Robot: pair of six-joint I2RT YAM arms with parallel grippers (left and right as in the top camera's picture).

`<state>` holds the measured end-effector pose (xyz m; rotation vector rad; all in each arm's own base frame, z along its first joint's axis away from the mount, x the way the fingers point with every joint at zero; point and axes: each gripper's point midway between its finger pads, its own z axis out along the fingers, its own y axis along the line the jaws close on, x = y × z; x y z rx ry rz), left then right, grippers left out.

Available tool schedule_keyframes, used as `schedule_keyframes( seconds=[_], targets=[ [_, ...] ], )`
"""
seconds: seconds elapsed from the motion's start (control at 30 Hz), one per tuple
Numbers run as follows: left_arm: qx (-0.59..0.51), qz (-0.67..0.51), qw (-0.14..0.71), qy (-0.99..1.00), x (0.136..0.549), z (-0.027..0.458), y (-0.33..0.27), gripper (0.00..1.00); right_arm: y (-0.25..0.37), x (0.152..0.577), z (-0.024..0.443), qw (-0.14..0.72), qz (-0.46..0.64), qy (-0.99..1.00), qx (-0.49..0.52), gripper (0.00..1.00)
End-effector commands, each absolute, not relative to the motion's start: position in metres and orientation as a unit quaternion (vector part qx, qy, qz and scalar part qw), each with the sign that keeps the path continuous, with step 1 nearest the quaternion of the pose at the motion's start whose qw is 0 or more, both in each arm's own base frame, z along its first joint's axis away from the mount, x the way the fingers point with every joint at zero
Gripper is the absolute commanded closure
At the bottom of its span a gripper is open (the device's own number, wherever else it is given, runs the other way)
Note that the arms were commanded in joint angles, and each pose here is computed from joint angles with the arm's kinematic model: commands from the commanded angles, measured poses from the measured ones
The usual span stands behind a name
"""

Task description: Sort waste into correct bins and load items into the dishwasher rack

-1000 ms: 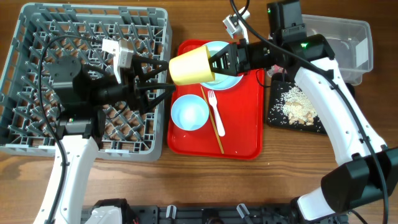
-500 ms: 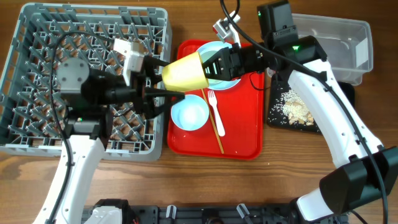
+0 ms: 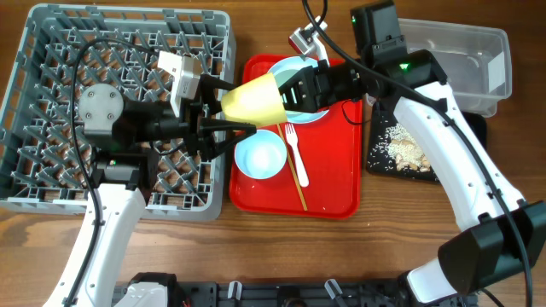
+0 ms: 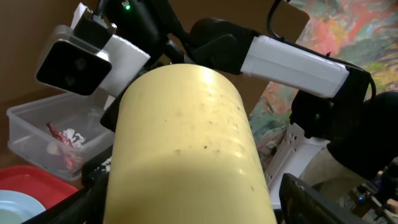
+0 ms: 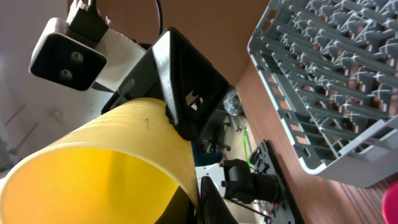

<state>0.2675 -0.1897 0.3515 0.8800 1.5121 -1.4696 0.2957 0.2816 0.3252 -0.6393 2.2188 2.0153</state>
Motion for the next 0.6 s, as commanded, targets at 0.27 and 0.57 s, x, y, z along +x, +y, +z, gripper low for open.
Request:
schedule_keyframes(
  seconds=[0.27, 0.57],
  targets=[
    [0.362, -0.591, 0.411, 0.592, 0.2607, 0.3612, -0.1924, 0.31, 0.2844, 0.2971, 0.3232, 0.037, 0.654, 0.727, -0.207, 0.96],
    [0.362, -0.591, 0.411, 0.592, 0.2607, 0.3612, -0.1924, 0.38, 0.2844, 0.2971, 0.3232, 0.037, 0.654, 0.727, -0.207, 0.96]
  ],
)
